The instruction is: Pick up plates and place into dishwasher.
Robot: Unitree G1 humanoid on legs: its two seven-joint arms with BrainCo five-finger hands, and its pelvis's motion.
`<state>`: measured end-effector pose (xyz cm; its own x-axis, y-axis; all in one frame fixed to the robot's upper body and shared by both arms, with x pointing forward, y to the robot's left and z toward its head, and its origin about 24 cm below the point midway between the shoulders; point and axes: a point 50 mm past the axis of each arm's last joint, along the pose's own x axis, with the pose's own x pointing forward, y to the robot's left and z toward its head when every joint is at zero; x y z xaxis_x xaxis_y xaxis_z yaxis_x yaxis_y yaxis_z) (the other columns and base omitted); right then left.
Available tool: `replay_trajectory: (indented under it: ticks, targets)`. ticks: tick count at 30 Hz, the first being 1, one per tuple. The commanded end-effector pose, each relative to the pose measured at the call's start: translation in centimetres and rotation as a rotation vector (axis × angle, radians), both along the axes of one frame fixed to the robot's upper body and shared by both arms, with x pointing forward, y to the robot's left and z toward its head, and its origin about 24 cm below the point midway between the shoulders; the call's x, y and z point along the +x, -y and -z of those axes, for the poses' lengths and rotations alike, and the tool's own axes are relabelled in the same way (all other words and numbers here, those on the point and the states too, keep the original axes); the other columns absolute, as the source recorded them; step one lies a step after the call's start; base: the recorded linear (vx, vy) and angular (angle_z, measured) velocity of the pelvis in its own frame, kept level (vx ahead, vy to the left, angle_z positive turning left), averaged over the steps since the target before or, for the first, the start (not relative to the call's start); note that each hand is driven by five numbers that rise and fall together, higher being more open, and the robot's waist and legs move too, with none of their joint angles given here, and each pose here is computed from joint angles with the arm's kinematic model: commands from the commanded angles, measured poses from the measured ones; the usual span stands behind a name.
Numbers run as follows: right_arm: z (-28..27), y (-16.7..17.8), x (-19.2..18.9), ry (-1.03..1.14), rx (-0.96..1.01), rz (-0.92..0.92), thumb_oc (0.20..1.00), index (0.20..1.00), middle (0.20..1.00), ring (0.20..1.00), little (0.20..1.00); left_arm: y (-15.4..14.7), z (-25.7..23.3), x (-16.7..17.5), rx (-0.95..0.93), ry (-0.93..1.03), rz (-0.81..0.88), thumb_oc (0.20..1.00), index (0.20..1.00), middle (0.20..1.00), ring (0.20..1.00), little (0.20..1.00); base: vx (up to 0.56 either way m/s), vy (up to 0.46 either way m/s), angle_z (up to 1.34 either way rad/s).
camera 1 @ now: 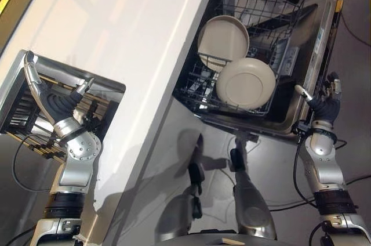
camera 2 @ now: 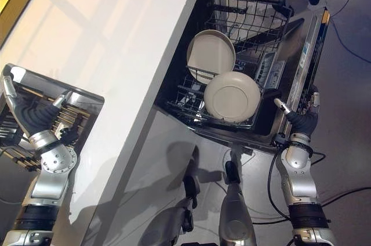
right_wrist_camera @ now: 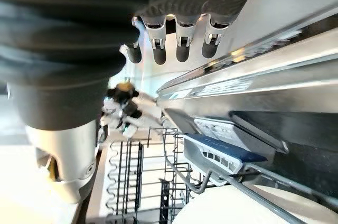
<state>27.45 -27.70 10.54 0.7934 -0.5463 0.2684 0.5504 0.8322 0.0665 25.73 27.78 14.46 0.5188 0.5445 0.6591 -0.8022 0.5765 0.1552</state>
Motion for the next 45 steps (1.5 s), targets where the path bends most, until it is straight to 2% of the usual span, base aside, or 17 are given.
replay_trajectory:
  ticks: [1,10,17,21,28,33,41,45]
  targets:
    - [-1.5,-0.2,0.0,0.133,0.046,0.003,1.0,1.0,1.0,1.0,1.0,1.2,0.7,0.1,-0.026,0.021,0.024,1.0,1.0,1.0,1.0,1.0,-0.06,0.051,0.01]
    - [-2.3,-0.9,1.4,0.146,-0.003,0.001,1.0,1.0,1.0,1.0,1.0,1.6,0.0,0.7,-0.039,0.043,0.036,1.0,1.0,1.0,1.0,1.0,-0.05,0.06,0.01]
    - [-5.4,-0.8,0.7,0.235,-0.255,0.21,1.0,1.0,1.0,1.0,1.0,1.2,-0.2,0.5,-0.037,0.048,0.024,1.0,1.0,1.0,1.0,1.0,-0.02,0.029,0.04]
    - [-6.8,-1.6,0.6,0.268,-0.365,0.23,1.0,1.0,1.0,1.0,1.0,1.1,-0.2,0.3,-0.036,0.052,0.02,1.0,1.0,1.0,1.0,1.0,-0.02,0.015,0.07]
    - [-6.9,-3.6,2.4,0.234,-0.275,0.048,1.0,1.0,1.0,1.0,1.0,1.4,-0.6,0.8,-0.017,0.06,0.032,1.0,1.0,1.0,1.0,1.0,-0.03,-0.001,0.04]
    - [-5.1,-4.4,3.6,0.173,-0.11,-0.051,1.0,1.0,1.0,1.0,1.0,1.8,-0.8,1.2,-0.013,0.066,0.033,1.0,1.0,1.0,1.0,1.0,-0.03,0.021,0.04]
    - [-2.4,-3.1,3.8,0.119,0.064,0.123,1.0,1.0,1.0,1.0,1.0,2.3,-1.2,1.6,-0.024,0.075,0.042,1.0,1.0,1.0,1.0,1.0,-0.03,0.045,0.1]
    - [-2.2,-3.8,4.0,0.112,0.065,0.069,1.0,1.0,1.0,1.0,1.0,2.8,-1.2,1.6,-0.036,0.08,0.053,1.0,1.0,1.0,1.0,1.0,0.0,0.054,0.04]
